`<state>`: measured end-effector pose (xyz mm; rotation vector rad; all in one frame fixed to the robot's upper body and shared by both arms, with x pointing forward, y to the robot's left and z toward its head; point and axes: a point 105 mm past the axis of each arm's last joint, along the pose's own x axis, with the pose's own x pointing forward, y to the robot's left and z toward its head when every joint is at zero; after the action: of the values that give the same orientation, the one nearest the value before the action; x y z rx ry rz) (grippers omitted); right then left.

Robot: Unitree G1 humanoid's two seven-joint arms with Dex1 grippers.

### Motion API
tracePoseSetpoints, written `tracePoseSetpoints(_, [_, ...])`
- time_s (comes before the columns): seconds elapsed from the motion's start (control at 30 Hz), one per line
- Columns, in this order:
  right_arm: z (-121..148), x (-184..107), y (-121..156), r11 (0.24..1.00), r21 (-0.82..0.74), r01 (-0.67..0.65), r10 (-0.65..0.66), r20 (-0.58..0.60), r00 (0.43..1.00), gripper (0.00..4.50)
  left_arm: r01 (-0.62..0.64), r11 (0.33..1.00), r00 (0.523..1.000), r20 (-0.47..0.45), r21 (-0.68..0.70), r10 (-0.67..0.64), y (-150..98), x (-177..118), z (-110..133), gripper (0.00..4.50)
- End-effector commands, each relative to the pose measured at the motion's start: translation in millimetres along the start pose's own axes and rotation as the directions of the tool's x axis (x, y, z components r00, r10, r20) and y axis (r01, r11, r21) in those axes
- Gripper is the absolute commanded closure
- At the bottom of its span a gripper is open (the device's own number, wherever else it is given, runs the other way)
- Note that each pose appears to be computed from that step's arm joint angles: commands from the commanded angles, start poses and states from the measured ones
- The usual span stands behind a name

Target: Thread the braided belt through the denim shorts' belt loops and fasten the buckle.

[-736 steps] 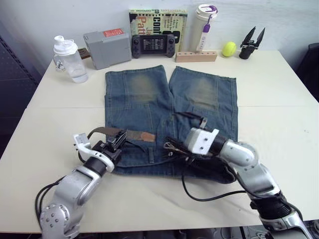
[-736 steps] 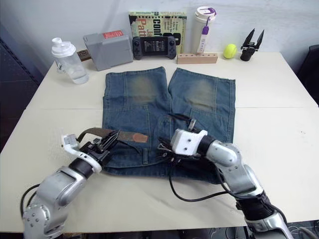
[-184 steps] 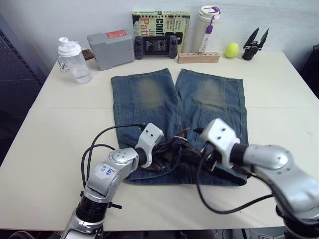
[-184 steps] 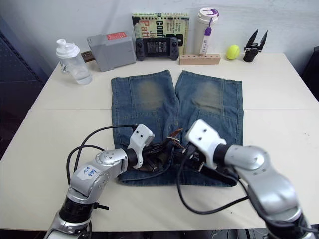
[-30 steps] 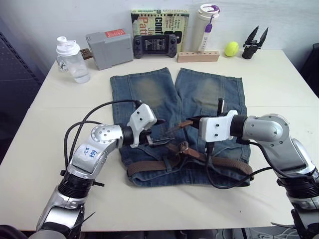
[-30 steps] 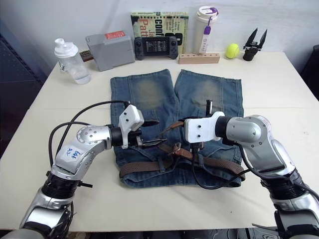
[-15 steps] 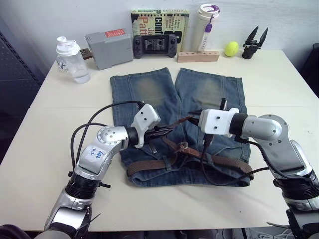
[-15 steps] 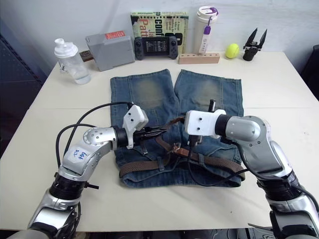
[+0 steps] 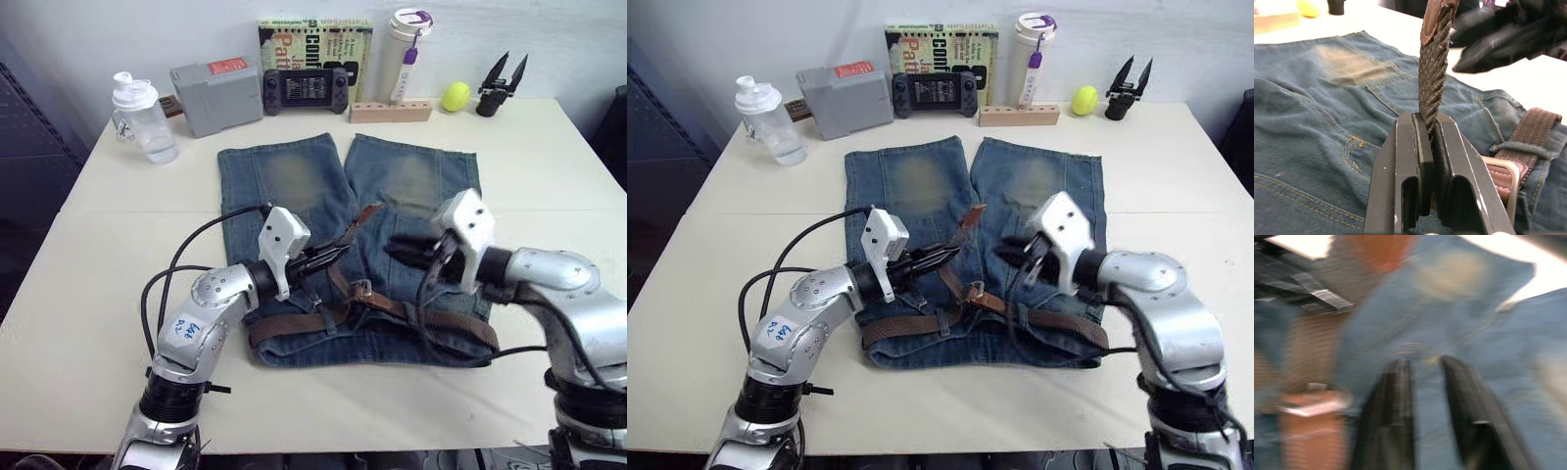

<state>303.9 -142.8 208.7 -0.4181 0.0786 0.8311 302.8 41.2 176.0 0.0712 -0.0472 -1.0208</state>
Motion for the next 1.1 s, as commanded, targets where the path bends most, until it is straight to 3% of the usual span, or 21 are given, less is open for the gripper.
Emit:
tracePoseSetpoints(0.03, [-2, 16, 57, 0.977, 0.142, -0.159, 0.159, 0.013, 0.987, 4.45, 0.006, 1.0, 0.997, 0.077, 0.008, -0.006, -7, -3, 16, 4.5])
tracePoseSetpoints(0.2, [-20, 27, 77, 0.97, 0.174, -0.17, 0.181, -0.049, 0.982, 4.45, 0.014, 1.0, 0.996, 0.086, 0.011, -0.015, -9, -4, 18, 4.5])
tracePoseSetpoints(0.33, [-56, 28, 90, 0.975, 0.155, -0.161, 0.193, -0.221, 0.956, 4.45, 0.019, 1.0, 0.991, 0.129, 0.018, -0.021, -11, -6, 28, 4.5])
tracePoseSetpoints(0.47, [-75, 29, 99, 0.973, 0.178, -0.149, 0.194, -0.271, 0.943, 4.45, 0.006, 0.999, 0.982, 0.188, -0.032, 0.0, -3, -16, 42, 4.5])
tracePoseSetpoints(0.57, [-83, 28, 100, 0.978, 0.153, -0.143, 0.183, -0.295, 0.938, 4.45, -0.018, 0.998, 0.985, 0.169, -0.06, 0.028, 5, -28, 39, 4.5])
tracePoseSetpoints(0.67, [-77, 28, 97, 0.978, 0.175, -0.117, 0.159, -0.251, 0.955, 4.45, -0.015, 0.999, 0.997, 0.076, -0.049, 0.019, 1, -40, 22, 4.5])
tracePoseSetpoints(0.77, [-51, 23, 86, 0.972, 0.212, -0.102, 0.129, -0.117, 0.985, 4.45, -0.004, 0.997, 1.0, 0.021, -0.074, 0.006, -8, -46, 5, 4.5])
tracePoseSetpoints(0.93, [-16, 3, 66, 0.952, 0.283, -0.113, 0.106, 0.042, 0.993, 4.45, -0.037, 0.995, 0.999, 0.015, -0.092, 0.039, -9, -46, -2, 4.5])
tracePoseSetpoints(1.1, [-18, -5, 63, 0.955, 0.269, -0.125, 0.131, -0.002, 0.991, 4.45, -0.037, 0.995, 0.999, 0.024, -0.092, 0.04, -10, -44, -1, 4.5])
